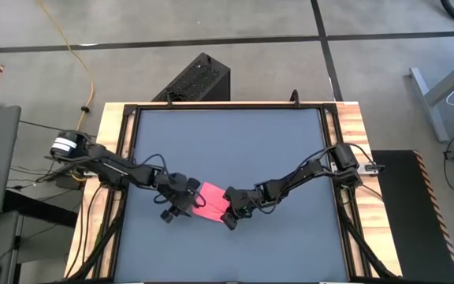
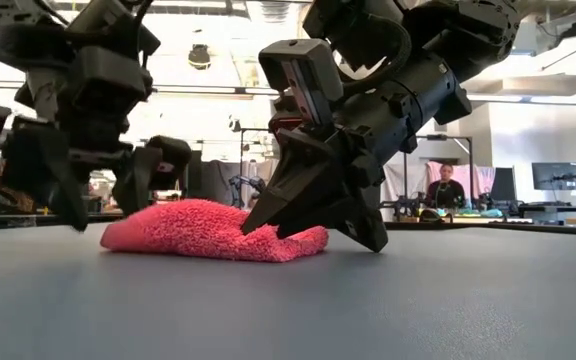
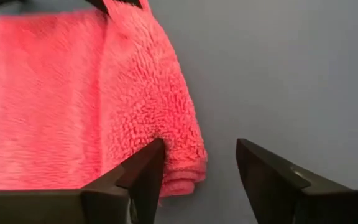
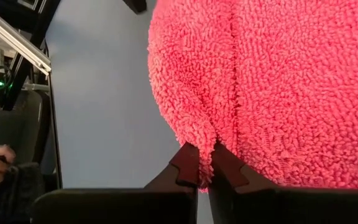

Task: Roll towel
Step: Roll the pink towel

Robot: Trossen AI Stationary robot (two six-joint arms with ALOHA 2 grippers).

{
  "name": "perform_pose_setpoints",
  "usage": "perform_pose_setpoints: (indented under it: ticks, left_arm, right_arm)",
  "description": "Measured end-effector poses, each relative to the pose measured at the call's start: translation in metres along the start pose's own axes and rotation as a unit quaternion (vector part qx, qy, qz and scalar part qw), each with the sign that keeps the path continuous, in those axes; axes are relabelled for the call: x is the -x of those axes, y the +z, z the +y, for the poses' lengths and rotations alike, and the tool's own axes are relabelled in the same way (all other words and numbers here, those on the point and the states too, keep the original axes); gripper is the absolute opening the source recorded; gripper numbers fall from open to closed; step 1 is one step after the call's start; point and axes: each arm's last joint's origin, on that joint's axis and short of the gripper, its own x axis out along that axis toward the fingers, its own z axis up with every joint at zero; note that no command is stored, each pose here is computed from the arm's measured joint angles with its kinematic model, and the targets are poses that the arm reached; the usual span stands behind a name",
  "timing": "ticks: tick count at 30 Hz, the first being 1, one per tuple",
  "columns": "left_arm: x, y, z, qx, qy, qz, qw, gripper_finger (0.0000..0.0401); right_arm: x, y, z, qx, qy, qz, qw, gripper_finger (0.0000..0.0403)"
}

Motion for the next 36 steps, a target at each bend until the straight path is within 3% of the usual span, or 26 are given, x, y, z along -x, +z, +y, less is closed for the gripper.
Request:
perform_pose_setpoints:
  ticks: [12, 15, 20, 24, 27, 36]
  left_arm:
    - [-0.029, -0.016, 0.000, 0.032, 0.076, 0.051, 0.995, 0.0190]
    - [-0.029, -0.018, 0.000, 0.058, 0.083, 0.064, 0.993, 0.0155]
    - [-0.029, -0.020, 0.000, 0.105, 0.083, 0.067, 0.989, 0.0036]
    - [-0.026, -0.018, -0.003, 0.170, 0.034, 0.059, 0.983, 0.0013]
    - [-0.019, -0.018, -0.008, 0.214, -0.044, 0.060, 0.974, 0.0006]
    - [-0.009, -0.017, -0.004, 0.344, -0.185, 0.056, 0.919, 0.0002]
  right_arm:
    - [0.000, -0.005, 0.003, -0.008, 0.000, 0.006, 1.000, 0.0038]
    - [0.000, -0.005, 0.003, -0.016, -0.002, 0.008, 1.000, 0.0038]
    - [0.000, -0.007, 0.003, -0.030, -0.002, 0.012, 0.999, 0.0038]
    - [0.000, -0.015, 0.009, -0.055, 0.004, 0.026, 0.998, 0.0037]
    - [-0.001, -0.023, 0.015, -0.085, 0.008, 0.030, 0.996, 0.0031]
    - [-0.001, -0.027, 0.019, -0.168, 0.002, 0.003, 0.986, 0.0029]
